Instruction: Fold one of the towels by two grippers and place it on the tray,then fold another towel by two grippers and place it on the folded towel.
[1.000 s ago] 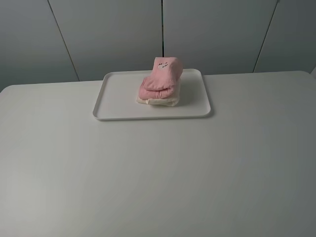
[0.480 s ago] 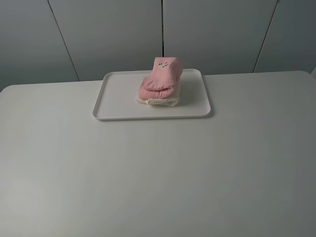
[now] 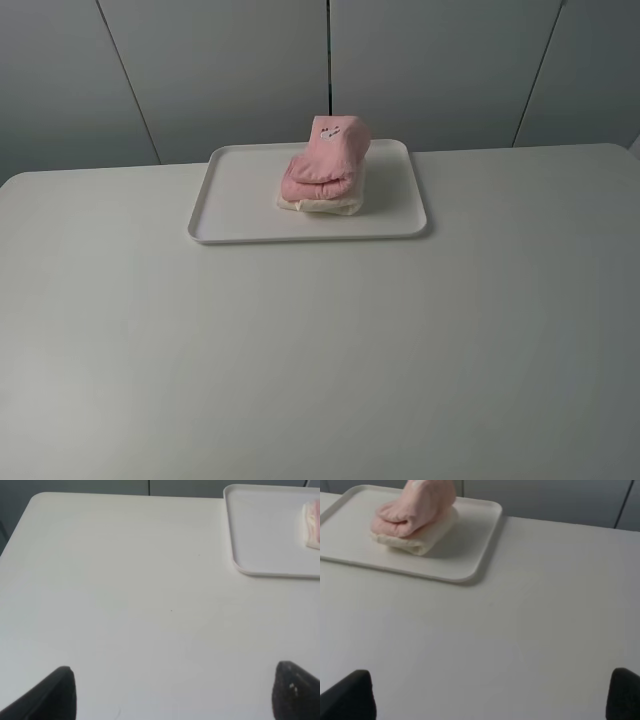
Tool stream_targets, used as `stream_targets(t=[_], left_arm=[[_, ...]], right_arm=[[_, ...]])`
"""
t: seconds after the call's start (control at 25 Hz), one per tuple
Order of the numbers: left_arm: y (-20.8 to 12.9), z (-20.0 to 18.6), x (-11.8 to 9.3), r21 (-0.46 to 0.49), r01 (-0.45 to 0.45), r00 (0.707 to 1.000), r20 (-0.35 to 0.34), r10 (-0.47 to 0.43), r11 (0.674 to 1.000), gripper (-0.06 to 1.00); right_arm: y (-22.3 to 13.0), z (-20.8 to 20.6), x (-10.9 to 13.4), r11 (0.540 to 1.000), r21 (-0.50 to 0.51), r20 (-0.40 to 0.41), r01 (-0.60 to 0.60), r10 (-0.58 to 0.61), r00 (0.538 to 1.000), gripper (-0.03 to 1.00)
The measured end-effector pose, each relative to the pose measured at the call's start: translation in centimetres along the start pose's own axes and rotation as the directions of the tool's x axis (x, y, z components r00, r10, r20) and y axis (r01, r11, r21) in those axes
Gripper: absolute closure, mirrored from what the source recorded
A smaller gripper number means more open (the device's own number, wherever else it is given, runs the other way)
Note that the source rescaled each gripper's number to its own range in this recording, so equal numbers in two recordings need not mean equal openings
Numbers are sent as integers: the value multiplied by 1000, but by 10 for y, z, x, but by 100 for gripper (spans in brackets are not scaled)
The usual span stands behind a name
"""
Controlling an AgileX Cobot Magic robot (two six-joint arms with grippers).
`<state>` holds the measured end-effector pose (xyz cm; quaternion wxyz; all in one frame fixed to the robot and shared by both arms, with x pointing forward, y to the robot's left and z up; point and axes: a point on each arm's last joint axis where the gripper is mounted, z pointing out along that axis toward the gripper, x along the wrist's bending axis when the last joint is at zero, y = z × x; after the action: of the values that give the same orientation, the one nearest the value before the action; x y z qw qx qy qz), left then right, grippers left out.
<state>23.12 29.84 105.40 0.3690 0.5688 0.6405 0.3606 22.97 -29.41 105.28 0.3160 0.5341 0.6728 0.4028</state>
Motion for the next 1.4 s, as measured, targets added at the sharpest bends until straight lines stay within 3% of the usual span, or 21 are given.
stream_targets(t=[0.24,1.4], left_arm=[[0,0,0,0,1,1000,2,-1,1000,-6],[0,0,0,2,3,1000,-1,-3,1000,-6]], right_arm=[[0,1,1,999,-2,67,-38,38,997,-3],[0,1,2,999,-3,55,-47,48,997,-3]])
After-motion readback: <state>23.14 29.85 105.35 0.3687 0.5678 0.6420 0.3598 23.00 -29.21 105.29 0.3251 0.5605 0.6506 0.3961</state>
